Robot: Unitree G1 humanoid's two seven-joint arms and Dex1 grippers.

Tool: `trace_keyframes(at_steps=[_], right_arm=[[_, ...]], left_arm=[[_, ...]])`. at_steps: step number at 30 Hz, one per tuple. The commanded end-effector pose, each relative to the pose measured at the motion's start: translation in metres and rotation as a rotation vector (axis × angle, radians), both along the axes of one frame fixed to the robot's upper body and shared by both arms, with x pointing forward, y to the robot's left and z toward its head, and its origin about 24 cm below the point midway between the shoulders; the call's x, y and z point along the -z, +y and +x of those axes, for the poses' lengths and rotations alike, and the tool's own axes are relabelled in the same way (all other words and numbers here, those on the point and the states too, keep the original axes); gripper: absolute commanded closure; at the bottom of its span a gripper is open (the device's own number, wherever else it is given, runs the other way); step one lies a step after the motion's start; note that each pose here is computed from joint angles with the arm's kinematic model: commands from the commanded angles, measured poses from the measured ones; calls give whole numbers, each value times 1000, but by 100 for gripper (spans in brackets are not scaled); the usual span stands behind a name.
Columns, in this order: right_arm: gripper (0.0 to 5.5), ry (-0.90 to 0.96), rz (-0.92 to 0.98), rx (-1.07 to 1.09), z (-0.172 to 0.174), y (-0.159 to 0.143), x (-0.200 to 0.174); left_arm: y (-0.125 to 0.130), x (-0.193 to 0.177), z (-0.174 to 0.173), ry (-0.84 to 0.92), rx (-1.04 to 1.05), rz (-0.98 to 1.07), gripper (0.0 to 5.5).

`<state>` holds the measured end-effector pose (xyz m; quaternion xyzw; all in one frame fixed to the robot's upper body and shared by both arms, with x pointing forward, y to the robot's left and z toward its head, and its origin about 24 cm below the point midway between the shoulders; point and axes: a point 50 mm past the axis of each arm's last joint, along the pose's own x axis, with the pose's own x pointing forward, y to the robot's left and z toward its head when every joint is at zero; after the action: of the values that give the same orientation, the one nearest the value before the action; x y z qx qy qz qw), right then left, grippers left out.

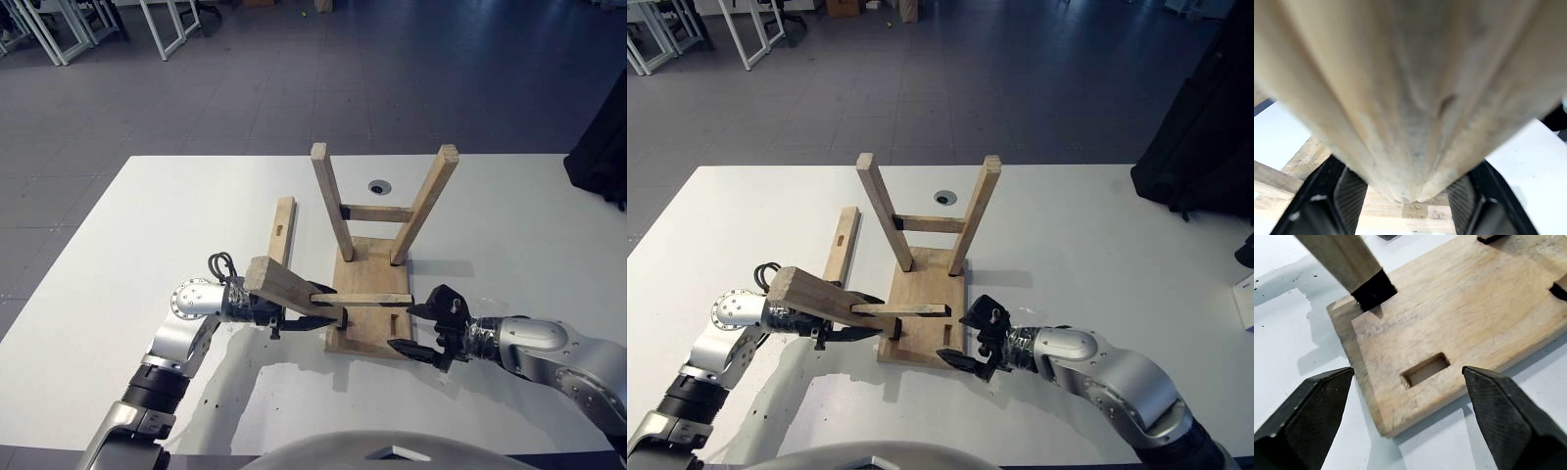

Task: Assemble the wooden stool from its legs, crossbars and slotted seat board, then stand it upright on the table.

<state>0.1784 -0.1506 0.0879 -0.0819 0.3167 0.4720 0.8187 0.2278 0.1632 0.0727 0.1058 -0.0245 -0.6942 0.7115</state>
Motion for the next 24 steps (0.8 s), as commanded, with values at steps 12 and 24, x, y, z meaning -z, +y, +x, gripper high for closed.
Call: trace_keyframes(at_steps=[12, 24], right_arm=[[141, -13, 10, -7, 1, 6, -3], [141, -14, 12, 40, 4, 6, 2]], left_arm=[[18, 53, -8, 360, -104, 431, 343], [-6, 62, -12, 164, -49, 320, 343]])
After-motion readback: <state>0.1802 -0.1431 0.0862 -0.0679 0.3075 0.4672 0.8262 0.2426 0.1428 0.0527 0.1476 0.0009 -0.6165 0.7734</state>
